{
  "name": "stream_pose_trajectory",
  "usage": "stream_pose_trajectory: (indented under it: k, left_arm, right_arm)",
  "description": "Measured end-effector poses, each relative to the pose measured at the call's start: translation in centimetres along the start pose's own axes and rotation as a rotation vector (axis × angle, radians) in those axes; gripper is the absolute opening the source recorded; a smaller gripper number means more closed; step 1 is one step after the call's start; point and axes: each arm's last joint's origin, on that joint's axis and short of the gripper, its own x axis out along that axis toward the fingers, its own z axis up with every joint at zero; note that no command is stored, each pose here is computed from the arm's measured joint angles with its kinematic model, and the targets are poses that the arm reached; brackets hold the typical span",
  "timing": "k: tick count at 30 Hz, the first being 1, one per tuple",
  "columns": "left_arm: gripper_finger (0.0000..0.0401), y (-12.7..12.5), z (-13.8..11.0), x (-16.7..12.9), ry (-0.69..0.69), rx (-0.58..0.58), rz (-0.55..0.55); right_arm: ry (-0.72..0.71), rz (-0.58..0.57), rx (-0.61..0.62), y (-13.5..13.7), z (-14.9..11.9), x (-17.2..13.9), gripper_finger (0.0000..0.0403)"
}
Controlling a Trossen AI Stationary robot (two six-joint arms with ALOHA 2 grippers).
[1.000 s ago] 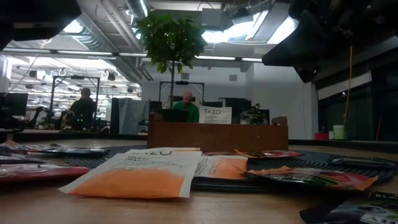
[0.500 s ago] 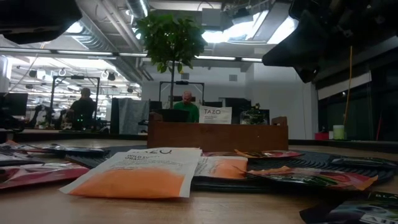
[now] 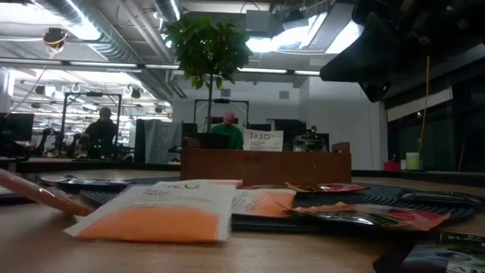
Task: Pick & Place Tea
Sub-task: Put the orange tea bag into the left side of the wooden organizer
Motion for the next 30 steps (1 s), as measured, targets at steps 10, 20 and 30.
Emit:
stream_pose_trajectory:
  k: [10,20,30]
  left_arm:
    - [0.0002,0.6,-0.1,-3.1,0.056,0.103,0.023]
    - [0.0002,1.5,-0.8,-6.8,0.060,0.224,0.239]
    - [0.0002,3.7,-0.9,-8.4,-0.005,0.184,0.256]
  right_arm:
    - [0.000,0.000,-0.001,0.0,0.0,0.0,0.0023]
    - [-0.001,0.000,-0.003,0.0,0.0,0.0,0.0023]
    - [-0.009,0.005,0.001,0.0,0.1,0.0,0.0023]
